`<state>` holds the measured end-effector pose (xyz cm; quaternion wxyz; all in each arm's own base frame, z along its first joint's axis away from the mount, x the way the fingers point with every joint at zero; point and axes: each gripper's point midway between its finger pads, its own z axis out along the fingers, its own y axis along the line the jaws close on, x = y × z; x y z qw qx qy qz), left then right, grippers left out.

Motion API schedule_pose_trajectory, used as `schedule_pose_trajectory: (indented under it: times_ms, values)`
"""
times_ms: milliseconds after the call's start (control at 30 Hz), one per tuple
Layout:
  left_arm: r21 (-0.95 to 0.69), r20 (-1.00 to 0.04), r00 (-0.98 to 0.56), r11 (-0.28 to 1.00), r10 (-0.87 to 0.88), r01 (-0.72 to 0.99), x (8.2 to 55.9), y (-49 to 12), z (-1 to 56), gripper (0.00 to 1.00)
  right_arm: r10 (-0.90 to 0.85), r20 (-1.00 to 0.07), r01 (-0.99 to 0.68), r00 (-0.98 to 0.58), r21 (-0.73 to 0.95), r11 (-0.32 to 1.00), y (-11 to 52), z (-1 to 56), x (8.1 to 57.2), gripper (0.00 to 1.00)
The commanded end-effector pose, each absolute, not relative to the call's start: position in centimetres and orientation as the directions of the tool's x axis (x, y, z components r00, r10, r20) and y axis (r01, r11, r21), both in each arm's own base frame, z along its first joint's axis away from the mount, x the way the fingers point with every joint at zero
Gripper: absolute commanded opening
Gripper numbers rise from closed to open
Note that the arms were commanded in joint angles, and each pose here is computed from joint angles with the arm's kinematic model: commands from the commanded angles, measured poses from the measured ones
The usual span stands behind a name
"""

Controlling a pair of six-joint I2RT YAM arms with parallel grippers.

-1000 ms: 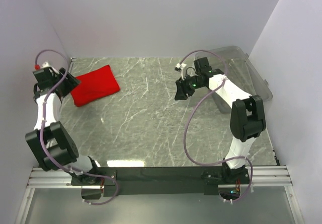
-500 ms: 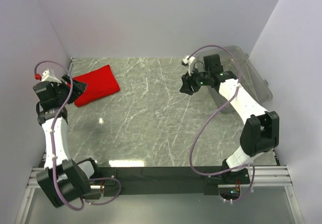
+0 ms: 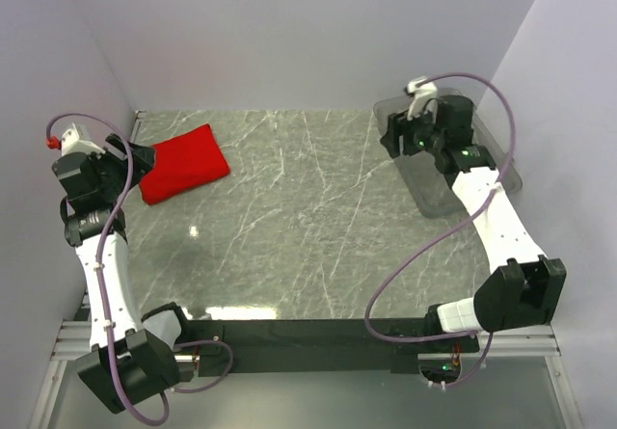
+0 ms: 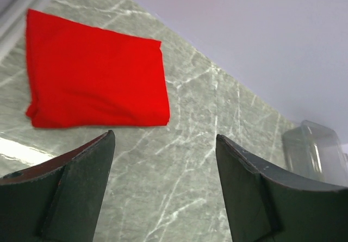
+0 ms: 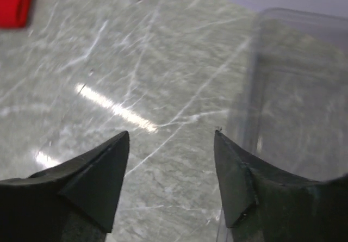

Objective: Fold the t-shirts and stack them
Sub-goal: Neatly place the folded tshirt to the corner

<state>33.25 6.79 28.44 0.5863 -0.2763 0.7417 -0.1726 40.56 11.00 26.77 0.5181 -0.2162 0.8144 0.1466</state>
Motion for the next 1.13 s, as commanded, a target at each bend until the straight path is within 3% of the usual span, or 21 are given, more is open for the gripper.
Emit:
schedule_pose_trajectory:
  times_ms: [0,167,400,700,1100]
  values:
    - [-0.515,-0.833,-0.116,0.834,-0.541,-0.195,33.2,7.1,31.3,0.81,-0.031,-0.935,-0.263,-0.353,0.068,0.962,6.7,29.5,41.6,0.72]
    - [-0.524,-0.827,-0.097,0.822,-0.554,-0.221,33.1,7.3,30.8,0.86,0.018,-0.945,-0.078,-0.325,0.046,0.996,2.6,30.3,41.2,0.89]
    - [-0.503,-0.836,-0.032,0.787,-0.548,-0.358,32.7,10.0,30.0,0.91,0.094,-0.958,0.088,-0.273,0.073,0.993,0.2,31.4,40.5,0.91]
    - [-0.472,-0.859,-0.160,0.873,-0.486,-0.121,32.8,5.4,29.8,0.91,0.116,-0.958,0.133,-0.261,0.084,0.988,-0.4,31.3,40.0,0.91]
    - [-0.441,-0.875,-0.174,0.892,-0.453,-0.100,32.0,4.5,29.8,0.91,0.120,-0.955,0.159,-0.272,0.079,0.984,-0.9,30.1,39.8,0.93]
